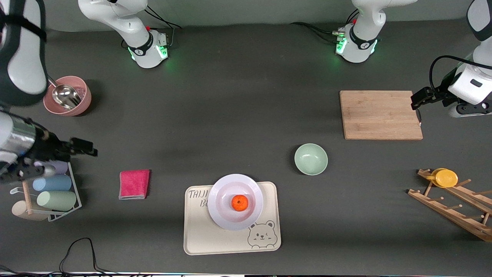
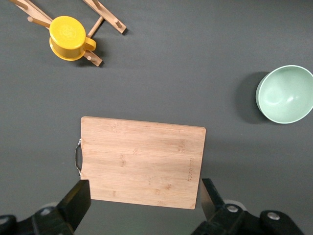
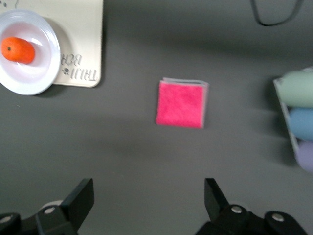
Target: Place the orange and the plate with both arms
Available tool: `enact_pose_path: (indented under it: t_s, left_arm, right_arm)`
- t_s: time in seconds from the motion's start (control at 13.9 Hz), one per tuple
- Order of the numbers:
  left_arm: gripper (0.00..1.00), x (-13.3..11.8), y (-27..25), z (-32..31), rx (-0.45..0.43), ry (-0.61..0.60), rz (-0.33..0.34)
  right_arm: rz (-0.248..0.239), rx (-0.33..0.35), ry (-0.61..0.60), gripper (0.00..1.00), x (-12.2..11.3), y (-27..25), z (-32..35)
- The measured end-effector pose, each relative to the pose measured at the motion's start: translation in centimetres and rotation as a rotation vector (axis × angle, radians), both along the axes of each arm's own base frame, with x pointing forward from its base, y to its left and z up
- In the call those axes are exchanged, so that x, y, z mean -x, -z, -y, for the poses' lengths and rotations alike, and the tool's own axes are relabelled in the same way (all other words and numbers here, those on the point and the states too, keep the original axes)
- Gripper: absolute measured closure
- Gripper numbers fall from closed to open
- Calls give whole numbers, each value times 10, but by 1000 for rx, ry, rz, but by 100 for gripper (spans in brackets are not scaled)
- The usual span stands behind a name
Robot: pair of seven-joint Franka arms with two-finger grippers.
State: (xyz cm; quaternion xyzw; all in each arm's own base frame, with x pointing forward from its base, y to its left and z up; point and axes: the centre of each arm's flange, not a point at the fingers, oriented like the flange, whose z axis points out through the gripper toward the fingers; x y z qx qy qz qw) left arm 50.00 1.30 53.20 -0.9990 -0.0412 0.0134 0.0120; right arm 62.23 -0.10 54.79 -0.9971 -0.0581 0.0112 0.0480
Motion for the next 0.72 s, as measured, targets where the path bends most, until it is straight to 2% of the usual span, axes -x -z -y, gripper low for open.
enact_pose_path:
  t_s: [0.14, 0.29, 0.72]
  left_arm:
    - [0, 0, 0, 0, 0, 3, 1]
    - [0, -1, -1, 0, 0, 6, 7]
    - [0, -2, -1, 0, 0, 18, 16]
  right_arm:
    - [4, 33, 0, 0, 25, -22, 2]
    - [4, 58, -2, 0, 37, -33, 6]
    - [-10, 83, 24, 0, 40, -29, 7]
